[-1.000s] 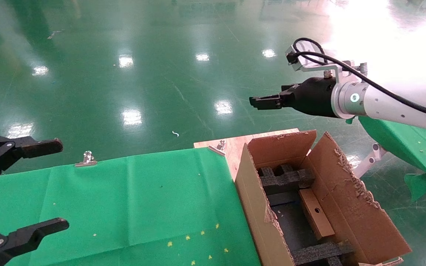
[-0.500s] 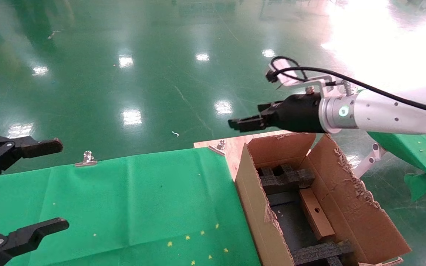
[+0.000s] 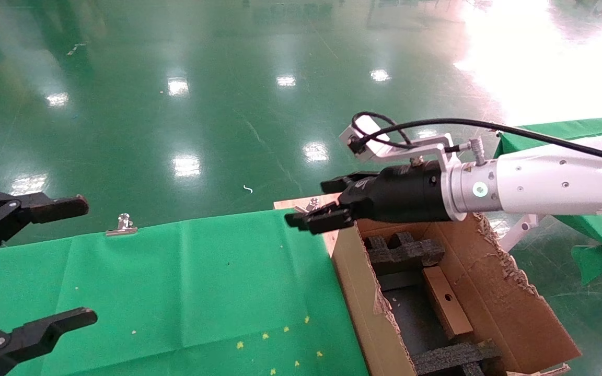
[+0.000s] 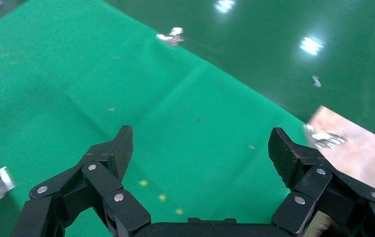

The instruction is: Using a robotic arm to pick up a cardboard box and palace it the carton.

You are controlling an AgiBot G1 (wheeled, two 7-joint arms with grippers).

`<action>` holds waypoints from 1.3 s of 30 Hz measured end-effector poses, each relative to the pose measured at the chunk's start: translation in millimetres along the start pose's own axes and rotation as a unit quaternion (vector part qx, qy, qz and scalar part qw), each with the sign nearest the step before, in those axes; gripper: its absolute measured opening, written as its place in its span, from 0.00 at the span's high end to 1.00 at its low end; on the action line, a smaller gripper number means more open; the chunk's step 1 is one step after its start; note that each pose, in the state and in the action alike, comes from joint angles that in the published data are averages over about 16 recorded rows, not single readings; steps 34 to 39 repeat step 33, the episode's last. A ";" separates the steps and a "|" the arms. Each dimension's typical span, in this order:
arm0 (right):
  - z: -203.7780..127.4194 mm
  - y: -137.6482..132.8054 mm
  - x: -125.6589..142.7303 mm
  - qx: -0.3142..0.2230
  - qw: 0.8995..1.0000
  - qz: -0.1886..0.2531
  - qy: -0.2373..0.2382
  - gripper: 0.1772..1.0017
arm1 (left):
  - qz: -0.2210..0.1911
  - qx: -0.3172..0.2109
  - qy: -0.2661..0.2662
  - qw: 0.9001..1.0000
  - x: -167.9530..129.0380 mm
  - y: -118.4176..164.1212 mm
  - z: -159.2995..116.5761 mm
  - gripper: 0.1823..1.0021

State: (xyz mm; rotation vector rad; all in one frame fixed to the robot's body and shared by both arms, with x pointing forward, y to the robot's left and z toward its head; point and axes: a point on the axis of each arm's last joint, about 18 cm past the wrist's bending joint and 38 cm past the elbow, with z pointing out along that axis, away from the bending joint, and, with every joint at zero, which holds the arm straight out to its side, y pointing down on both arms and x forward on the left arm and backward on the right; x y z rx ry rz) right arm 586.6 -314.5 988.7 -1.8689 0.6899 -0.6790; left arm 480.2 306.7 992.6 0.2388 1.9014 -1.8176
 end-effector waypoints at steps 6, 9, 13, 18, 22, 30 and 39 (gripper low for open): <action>-3.4 2.3 -19.3 0.023 0.997 -0.029 -0.062 0.00 | 0.000 0.000 0.000 1.000 0.0 0.0 0.0 0.00; -6.9 3.1 -28.6 0.040 0.994 -0.045 -0.092 0.00 | 0.000 0.000 0.000 1.000 0.0 0.0 0.0 0.00; -13.5 3.8 -40.4 0.066 0.987 -0.069 -0.129 0.00 | 0.000 0.000 0.000 1.000 0.0 0.0 0.0 0.00; -24.7 4.6 -54.0 0.107 0.974 -0.103 -0.171 0.00 | 0.000 0.000 0.000 1.000 0.0 0.0 0.0 0.00; -36.0 5.4 -63.8 0.145 0.960 -0.132 -0.200 0.00 | 0.000 0.000 0.000 1.000 0.0 0.0 0.0 0.00; -55.8 7.6 -76.2 0.206 0.934 -0.178 -0.232 0.00 | 0.000 0.000 0.000 1.000 0.0 0.0 0.0 0.00; -61.2 8.4 -78.9 0.222 0.926 -0.190 -0.238 0.00 | 0.000 0.000 0.000 1.000 0.0 0.0 0.0 0.00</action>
